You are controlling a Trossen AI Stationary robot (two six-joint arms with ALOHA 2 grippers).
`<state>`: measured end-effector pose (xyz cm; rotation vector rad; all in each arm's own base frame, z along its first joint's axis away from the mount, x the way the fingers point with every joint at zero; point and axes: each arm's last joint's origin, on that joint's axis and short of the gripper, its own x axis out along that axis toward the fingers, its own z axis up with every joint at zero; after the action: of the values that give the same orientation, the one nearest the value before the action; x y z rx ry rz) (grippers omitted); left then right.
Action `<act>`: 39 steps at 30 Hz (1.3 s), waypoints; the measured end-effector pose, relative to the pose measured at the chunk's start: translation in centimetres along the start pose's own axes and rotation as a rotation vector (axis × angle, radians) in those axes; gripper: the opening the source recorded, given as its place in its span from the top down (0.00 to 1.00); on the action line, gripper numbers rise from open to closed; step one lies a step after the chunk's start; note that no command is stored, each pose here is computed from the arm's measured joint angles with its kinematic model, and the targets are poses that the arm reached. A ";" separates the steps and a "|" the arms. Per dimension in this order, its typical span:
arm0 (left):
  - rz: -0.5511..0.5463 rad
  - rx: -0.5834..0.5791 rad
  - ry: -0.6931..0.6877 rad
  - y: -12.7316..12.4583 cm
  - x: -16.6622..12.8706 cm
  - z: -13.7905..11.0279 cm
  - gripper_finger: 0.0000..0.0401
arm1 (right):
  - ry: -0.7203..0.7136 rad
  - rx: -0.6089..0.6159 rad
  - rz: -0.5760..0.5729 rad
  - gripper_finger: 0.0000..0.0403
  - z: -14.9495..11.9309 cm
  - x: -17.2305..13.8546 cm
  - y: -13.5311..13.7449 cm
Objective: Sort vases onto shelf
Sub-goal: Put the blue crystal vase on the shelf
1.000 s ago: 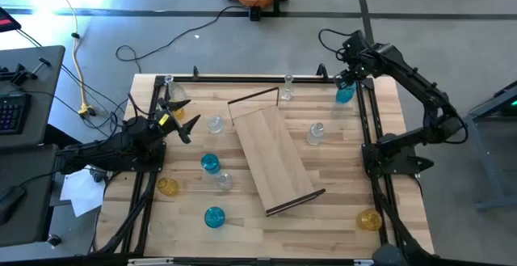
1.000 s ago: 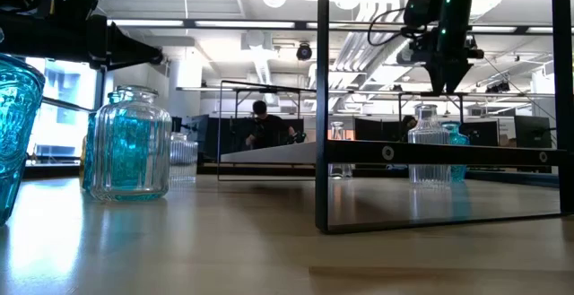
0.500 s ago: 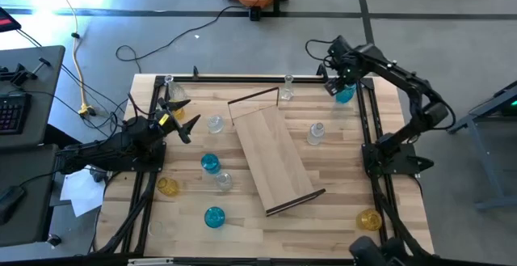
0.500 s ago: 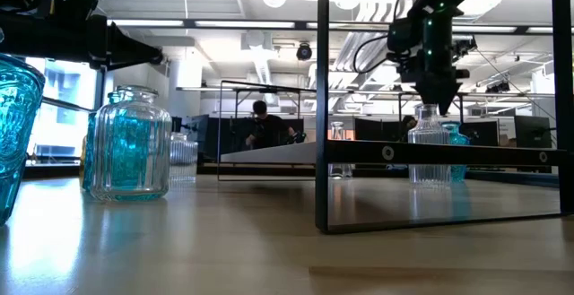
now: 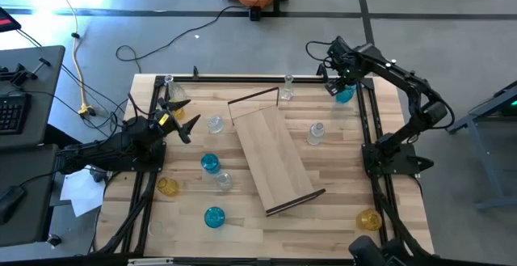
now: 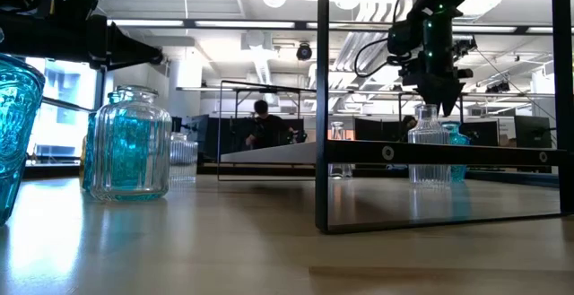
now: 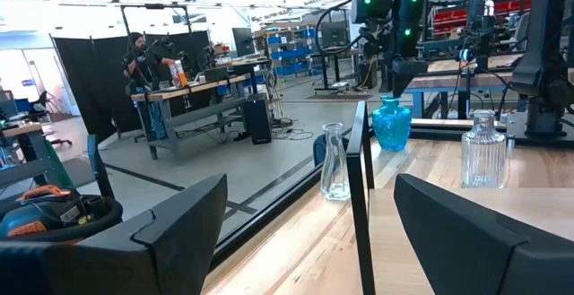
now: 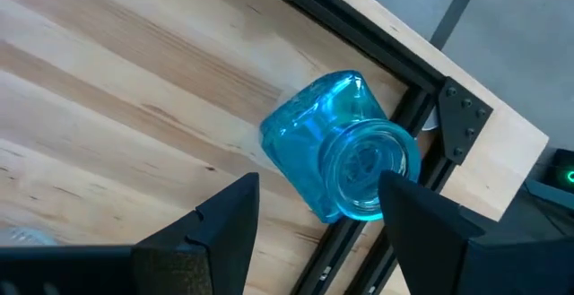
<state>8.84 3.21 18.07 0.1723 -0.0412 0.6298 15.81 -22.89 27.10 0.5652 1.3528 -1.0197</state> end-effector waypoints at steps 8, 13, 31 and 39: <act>0.000 0.000 0.000 0.0 0.0 0.0 0.22 | 0.048 -0.003 0.005 0.47 -1.1 2.4 0.5; 0.000 0.000 0.000 0.0 0.0 0.0 0.22 | 0.020 -0.003 0.000 0.47 -1.0 3.1 0.7; 0.000 0.000 0.000 0.0 0.0 0.0 0.22 | 0.016 -0.049 0.000 0.82 -1.0 3.1 0.7; 0.000 0.000 0.000 0.0 0.0 0.0 0.22 | 0.022 -0.055 0.000 0.95 -1.1 3.0 0.6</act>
<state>8.84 3.21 18.06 0.1723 -0.0408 0.6298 15.52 -22.51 23.87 0.5366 1.3959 -0.9765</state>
